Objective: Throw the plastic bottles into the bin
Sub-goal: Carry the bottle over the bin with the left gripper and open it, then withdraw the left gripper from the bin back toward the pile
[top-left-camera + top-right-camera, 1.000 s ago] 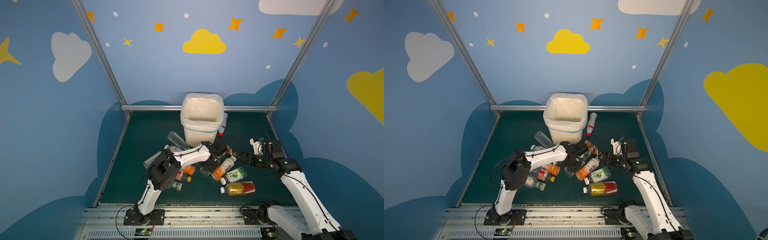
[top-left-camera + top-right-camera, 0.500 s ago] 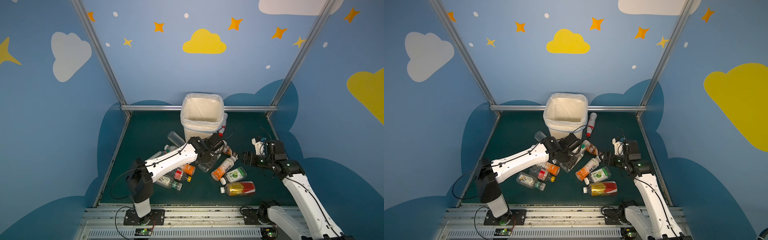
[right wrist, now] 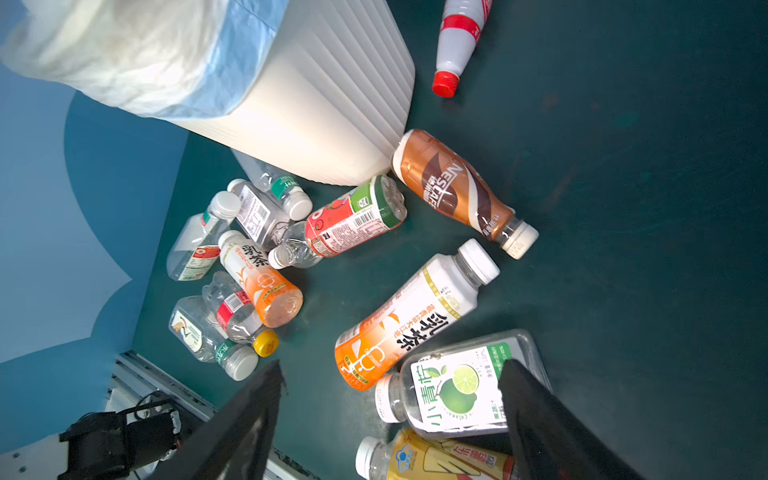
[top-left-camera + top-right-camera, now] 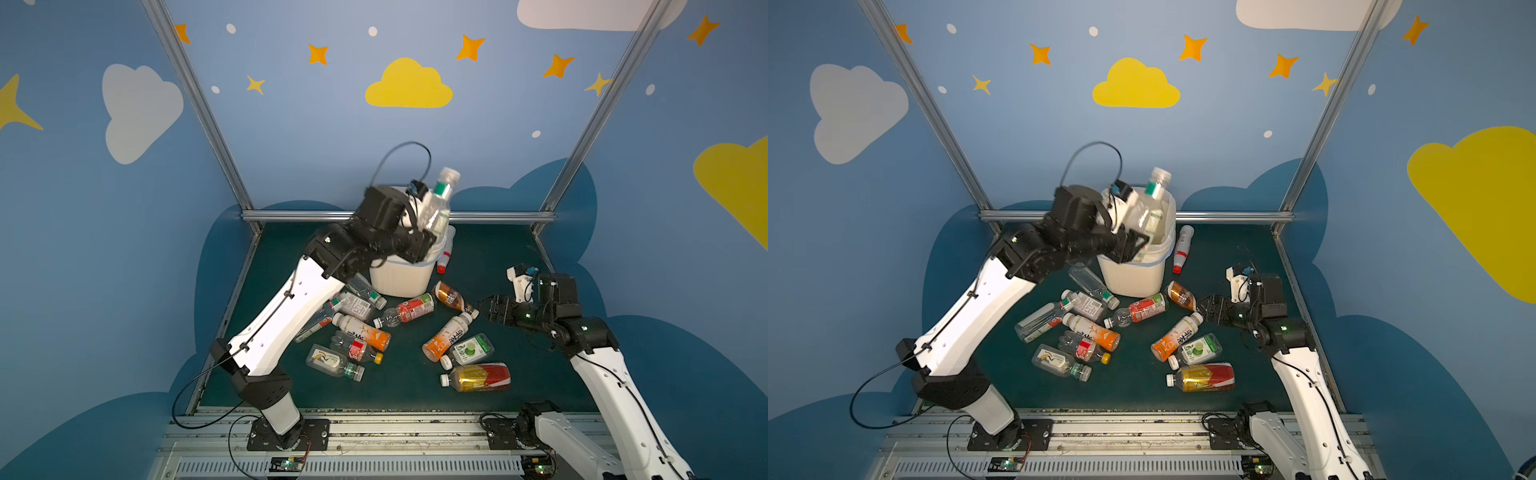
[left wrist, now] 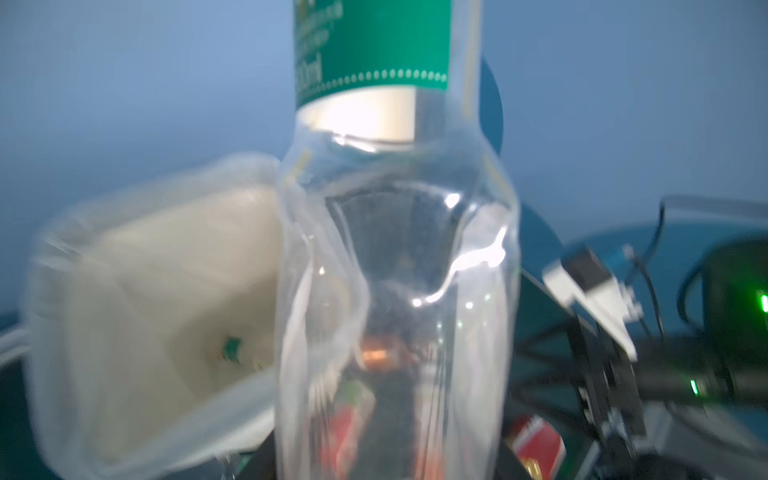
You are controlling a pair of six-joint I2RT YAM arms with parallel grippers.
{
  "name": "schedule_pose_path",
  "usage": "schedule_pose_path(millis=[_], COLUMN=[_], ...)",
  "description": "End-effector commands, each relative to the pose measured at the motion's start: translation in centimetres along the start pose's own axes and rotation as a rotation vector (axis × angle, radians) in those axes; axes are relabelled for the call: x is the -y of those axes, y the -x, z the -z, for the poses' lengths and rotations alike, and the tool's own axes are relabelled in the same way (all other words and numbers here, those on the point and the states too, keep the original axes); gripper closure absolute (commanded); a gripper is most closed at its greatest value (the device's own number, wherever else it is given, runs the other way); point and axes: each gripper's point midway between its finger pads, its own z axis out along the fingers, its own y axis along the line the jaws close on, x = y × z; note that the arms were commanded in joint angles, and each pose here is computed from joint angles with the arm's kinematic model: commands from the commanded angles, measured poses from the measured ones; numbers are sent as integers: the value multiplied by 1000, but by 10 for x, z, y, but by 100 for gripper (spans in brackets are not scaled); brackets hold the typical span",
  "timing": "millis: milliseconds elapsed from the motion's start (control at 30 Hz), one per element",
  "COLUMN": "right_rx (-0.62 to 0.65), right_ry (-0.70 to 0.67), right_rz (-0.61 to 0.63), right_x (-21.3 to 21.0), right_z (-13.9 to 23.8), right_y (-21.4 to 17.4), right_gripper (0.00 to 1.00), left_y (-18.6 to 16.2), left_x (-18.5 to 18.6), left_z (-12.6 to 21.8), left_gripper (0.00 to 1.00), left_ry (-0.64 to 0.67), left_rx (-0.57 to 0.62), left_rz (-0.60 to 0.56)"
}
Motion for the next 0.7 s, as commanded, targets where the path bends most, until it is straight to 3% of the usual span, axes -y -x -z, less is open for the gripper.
schedule_pose_path(millis=[0, 33, 67, 133, 267, 467, 667], right_rx=[14, 16, 16, 18, 20, 0, -72], right_ry=[23, 21, 18, 14, 8, -7, -85], right_rz=[18, 21, 22, 28, 29, 30, 37], right_x=[-10, -10, -10, -10, -8, -4, 16], right_z=[9, 10, 11, 12, 13, 8, 1], right_y=[8, 9, 9, 9, 9, 5, -14], right_gripper=[16, 16, 15, 15, 15, 15, 16], left_y=[11, 17, 14, 15, -2, -16, -82], left_x=[-43, -50, -54, -53, -47, -30, -34], left_z=[-43, -48, -55, -56, -53, -12, 19], left_gripper=[16, 1, 0, 0, 0, 2, 9], left_ry=[28, 41, 49, 39, 39, 40, 75], left_rx=[-27, -12, -17, 0, -82, -65, -171], left_rz=[51, 56, 60, 59, 56, 43, 165])
